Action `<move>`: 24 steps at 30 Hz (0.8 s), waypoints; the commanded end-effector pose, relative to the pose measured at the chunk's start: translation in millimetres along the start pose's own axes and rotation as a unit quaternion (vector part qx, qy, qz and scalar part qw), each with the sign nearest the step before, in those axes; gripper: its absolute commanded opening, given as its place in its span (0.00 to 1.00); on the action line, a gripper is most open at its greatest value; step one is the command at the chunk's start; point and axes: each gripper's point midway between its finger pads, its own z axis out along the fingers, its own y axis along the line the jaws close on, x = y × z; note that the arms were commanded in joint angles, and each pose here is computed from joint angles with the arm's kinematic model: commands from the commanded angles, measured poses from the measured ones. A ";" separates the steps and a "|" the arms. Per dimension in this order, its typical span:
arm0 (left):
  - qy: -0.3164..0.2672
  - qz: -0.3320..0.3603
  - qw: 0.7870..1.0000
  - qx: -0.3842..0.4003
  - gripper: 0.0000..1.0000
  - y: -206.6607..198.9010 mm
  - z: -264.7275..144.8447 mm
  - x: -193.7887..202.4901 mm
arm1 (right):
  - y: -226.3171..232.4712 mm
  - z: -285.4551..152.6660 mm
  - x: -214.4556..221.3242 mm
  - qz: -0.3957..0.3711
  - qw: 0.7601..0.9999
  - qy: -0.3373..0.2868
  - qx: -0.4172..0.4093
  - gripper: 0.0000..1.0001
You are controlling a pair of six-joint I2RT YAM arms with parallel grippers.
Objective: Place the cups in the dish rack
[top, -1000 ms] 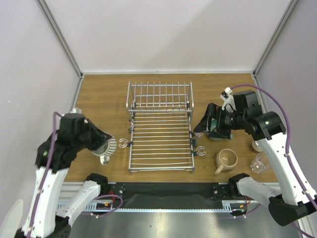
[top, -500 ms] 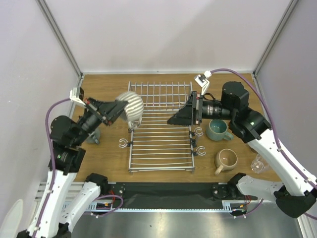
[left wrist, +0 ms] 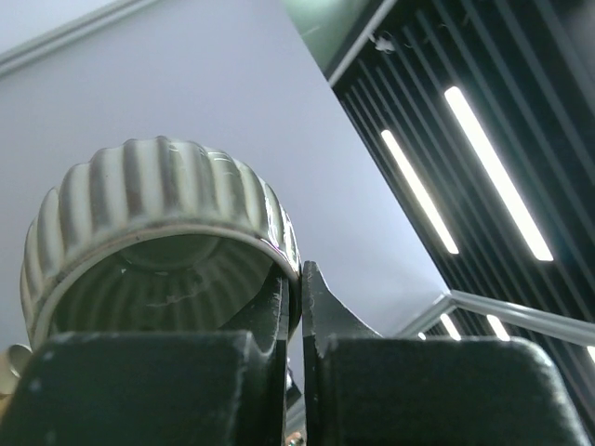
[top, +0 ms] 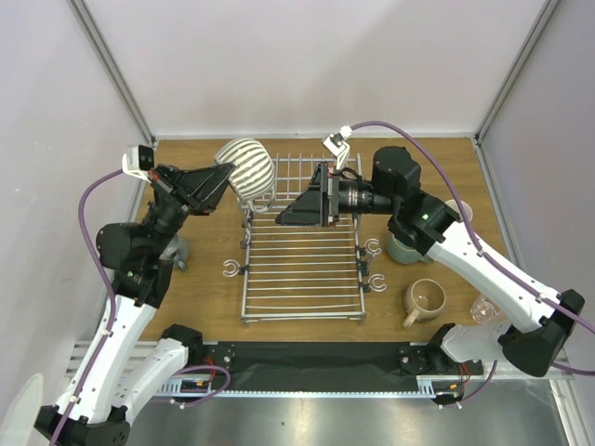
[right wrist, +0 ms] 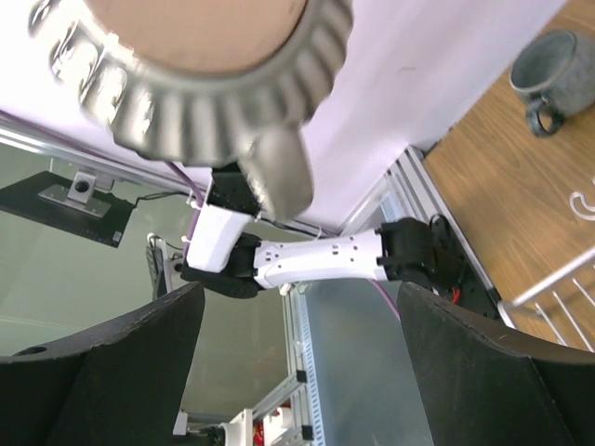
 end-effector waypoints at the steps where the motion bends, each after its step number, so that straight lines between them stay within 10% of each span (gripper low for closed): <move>1: -0.002 0.005 0.996 0.091 0.00 -51.2 -4.0 4.3 | 37.8 3.3 -23.2 -0.041 0.997 -0.040 -0.055 0.91; 15: 0.009 -0.021 0.996 0.085 0.00 -46.5 -2.7 11.6 | 55.1 23.0 -37.3 -0.051 0.992 -0.064 -0.098 0.73; 22: 0.014 -0.041 0.996 0.081 0.00 -40.3 -2.5 15.3 | 56.2 29.0 -38.9 -0.043 0.991 -0.061 -0.112 0.35; 24: 0.022 -0.041 0.996 0.073 0.00 -37.0 -1.8 18.3 | 57.6 29.6 -39.9 -0.042 0.991 -0.062 -0.112 0.00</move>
